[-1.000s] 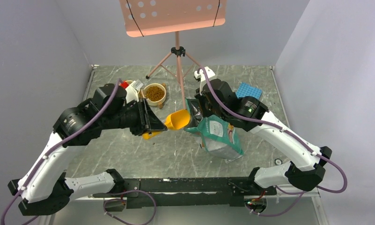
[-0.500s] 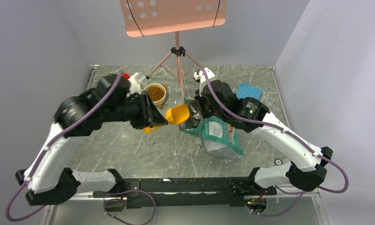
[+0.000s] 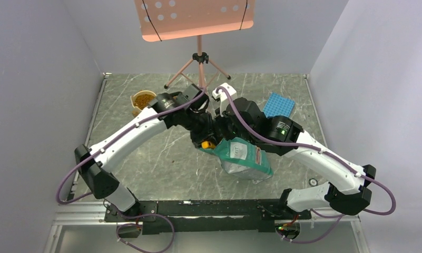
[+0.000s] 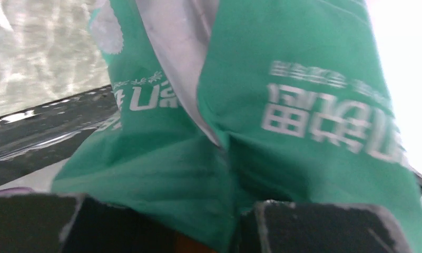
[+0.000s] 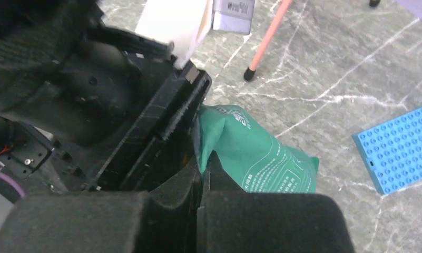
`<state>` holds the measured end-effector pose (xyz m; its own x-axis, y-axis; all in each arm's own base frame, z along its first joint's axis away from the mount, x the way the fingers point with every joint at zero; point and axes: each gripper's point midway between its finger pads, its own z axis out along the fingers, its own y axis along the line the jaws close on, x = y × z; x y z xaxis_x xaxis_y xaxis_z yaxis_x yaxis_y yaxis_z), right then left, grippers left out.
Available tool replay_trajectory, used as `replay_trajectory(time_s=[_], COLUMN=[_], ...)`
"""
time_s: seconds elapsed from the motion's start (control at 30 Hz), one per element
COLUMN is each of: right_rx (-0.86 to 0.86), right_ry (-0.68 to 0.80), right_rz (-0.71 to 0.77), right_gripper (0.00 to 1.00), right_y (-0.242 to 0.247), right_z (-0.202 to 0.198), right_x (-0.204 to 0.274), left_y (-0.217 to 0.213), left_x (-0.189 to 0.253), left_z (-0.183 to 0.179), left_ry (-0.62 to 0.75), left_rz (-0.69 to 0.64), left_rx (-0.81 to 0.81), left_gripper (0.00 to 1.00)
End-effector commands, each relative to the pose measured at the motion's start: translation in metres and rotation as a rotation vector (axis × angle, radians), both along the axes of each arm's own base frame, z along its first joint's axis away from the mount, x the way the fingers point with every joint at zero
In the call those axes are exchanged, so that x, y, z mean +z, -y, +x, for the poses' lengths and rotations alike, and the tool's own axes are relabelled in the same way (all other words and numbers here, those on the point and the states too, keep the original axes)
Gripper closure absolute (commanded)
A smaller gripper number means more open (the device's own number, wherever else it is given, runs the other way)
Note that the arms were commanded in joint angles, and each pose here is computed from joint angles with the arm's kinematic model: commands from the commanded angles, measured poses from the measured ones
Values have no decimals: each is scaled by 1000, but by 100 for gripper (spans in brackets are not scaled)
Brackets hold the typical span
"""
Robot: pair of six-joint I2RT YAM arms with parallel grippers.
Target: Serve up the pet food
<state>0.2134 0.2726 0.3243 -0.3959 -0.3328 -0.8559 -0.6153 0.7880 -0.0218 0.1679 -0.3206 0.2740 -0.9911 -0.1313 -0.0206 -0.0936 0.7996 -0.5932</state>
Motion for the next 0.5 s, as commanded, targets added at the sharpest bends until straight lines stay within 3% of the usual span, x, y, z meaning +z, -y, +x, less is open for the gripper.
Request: replay_trajectory(time_s=[0.0,0.13,0.3,0.37,0.47], right_rx=[6,-6,-33,-44,-58], right_ry=[108,66,25,22,20], right_rz=[271,321,360,376,388], right_gripper=[100,100,100,100,100], right_y=[-7,-6,5,12,20], right_z=[-3,-4,2,6,11], right_x=[65,59,50,52,54], left_y=[33,57,67,77,90], left_x=[-49,-115,-181,-179,-156], left_z=[7,13,23,11,12], left_ry=[-201,-251,-106,-137,-65], left_rz=[-83,-156,-149,-292,-480], left_rx=[79,73,-123,-196,-241], left_gripper=[100,100,100,100,100])
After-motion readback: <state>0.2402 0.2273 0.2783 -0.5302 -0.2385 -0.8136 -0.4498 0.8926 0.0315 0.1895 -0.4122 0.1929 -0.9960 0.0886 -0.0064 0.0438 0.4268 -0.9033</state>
